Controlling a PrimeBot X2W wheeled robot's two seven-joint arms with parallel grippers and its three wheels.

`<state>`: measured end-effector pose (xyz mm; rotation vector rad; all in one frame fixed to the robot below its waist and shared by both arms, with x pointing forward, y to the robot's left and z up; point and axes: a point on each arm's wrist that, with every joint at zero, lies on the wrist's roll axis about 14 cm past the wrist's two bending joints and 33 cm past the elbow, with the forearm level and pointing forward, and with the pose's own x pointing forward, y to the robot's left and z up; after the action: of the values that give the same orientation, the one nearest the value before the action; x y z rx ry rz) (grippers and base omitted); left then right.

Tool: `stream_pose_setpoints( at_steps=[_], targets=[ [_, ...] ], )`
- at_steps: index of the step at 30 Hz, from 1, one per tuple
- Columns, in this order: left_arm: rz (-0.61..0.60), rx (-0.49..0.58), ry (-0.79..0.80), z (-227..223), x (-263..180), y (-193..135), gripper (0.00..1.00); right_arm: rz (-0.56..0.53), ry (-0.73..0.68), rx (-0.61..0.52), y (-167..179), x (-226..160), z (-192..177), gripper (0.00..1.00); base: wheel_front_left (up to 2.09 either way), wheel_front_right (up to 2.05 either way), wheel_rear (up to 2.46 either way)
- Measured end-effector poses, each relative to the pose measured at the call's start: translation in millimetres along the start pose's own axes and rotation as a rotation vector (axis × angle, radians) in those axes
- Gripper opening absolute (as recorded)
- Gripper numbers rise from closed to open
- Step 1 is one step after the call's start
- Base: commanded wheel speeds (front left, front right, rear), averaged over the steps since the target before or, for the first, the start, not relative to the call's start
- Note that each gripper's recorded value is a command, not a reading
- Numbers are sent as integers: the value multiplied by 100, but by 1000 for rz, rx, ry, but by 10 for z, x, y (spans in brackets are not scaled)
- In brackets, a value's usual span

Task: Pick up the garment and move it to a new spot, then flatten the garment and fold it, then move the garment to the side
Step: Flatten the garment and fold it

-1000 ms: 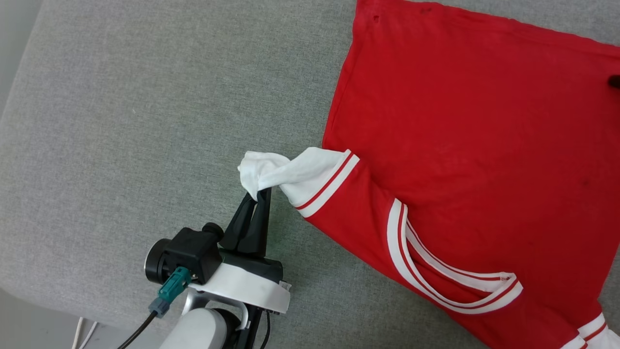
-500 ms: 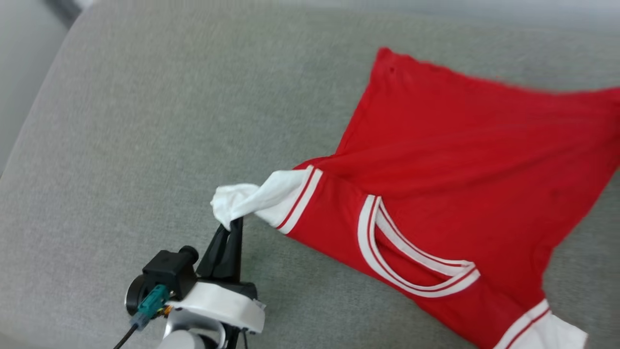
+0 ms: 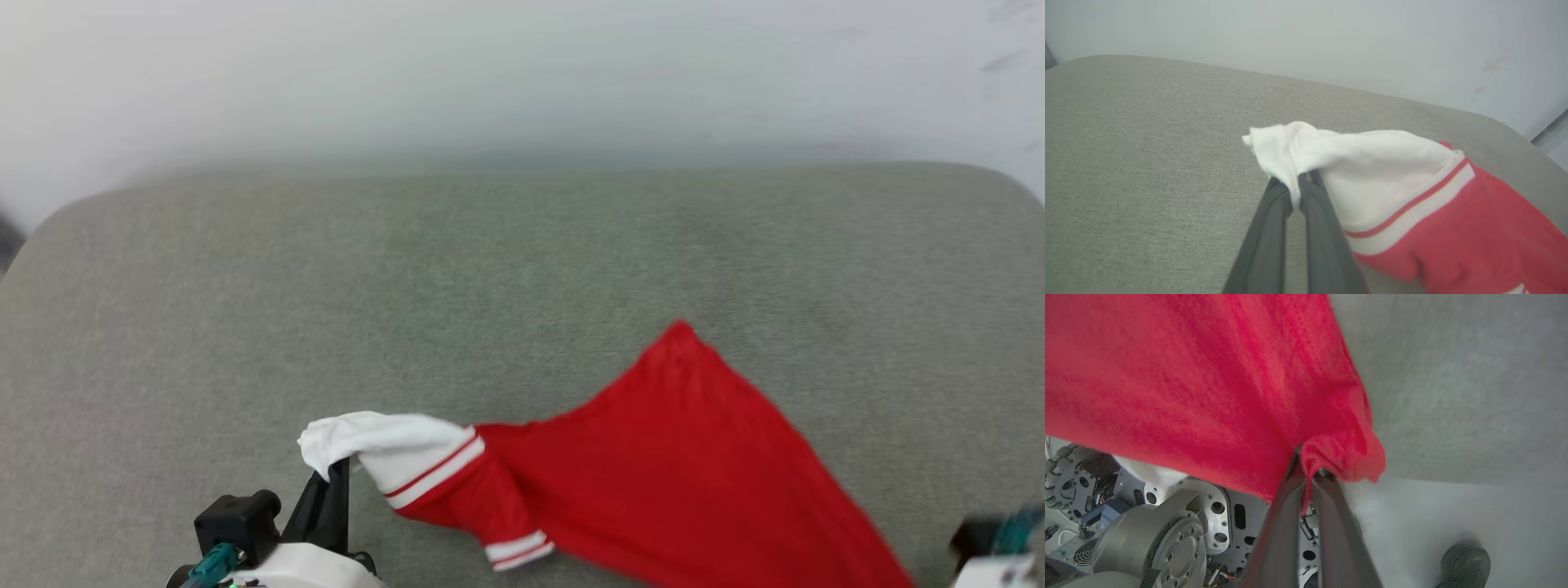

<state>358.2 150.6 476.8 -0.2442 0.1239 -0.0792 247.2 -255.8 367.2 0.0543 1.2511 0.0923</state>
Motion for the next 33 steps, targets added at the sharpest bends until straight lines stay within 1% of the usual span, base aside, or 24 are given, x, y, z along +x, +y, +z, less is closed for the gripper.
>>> stream_pose_setpoints(
  at_steps=[2,3,4,5,7,9,12,15,16,17,18,19,21,24,26,28,33],
  targets=[
    [-14,3,-1,18,5,-39,0,40,44,62,138,34,-356,0,0,0,0],
    [-19,7,2,18,6,-54,0,58,53,91,205,46,-479,6,0,0,0],
    [-19,7,2,18,6,-54,0,58,53,91,205,46,-479,41,0,0,0],
    [-32,11,6,18,9,-91,0,78,15,145,279,37,-560,100,0,0,0],
    [-42,11,8,25,16,-117,0,78,-84,172,287,-6,-426,100,0,0,0],
    [-51,15,12,29,27,-134,0,46,-233,174,220,-94,-177,100,0,0,0],
    [-55,19,14,31,37,-144,0,-11,-509,184,48,-325,314,100,0,0,0],
    [-57,19,22,24,47,-155,0,-55,-753,187,-68,-569,765,100,0,0,0],
    [-57,19,23,21,56,-153,0,-60,-819,188,-77,-635,896,100,0,0,0],
    [-57,19,23,21,56,-153,0,-60,-819,188,-77,-635,896,100,0,0,0],
    [-57,21,25,20,79,-146,0,-62,-925,177,-60,-739,1125,100,0,0,0],
    [-59,22,24,28,101,-153,0,-52,-952,180,-37,-751,1211,100,0,0,0],
    [-67,25,20,45,145,-177,0,-25,-970,175,42,-719,1357,100,0,0,0],
    [-83,26,14,63,227,-223,0,33,-946,140,209,-641,1640,100,0,0,0],
    [-90,25,14,59,284,-249,0,81,-871,95,371,-515,1776,100,0,0,0],
    [-94,25,16,45,330,-262,0,112,-762,41,487,-367,1852,100,0,0,0],
    [-115,27,6,57,495,-307,0,150,-475,-79,658,-17,1950,100,0,0,0]
  ],
)
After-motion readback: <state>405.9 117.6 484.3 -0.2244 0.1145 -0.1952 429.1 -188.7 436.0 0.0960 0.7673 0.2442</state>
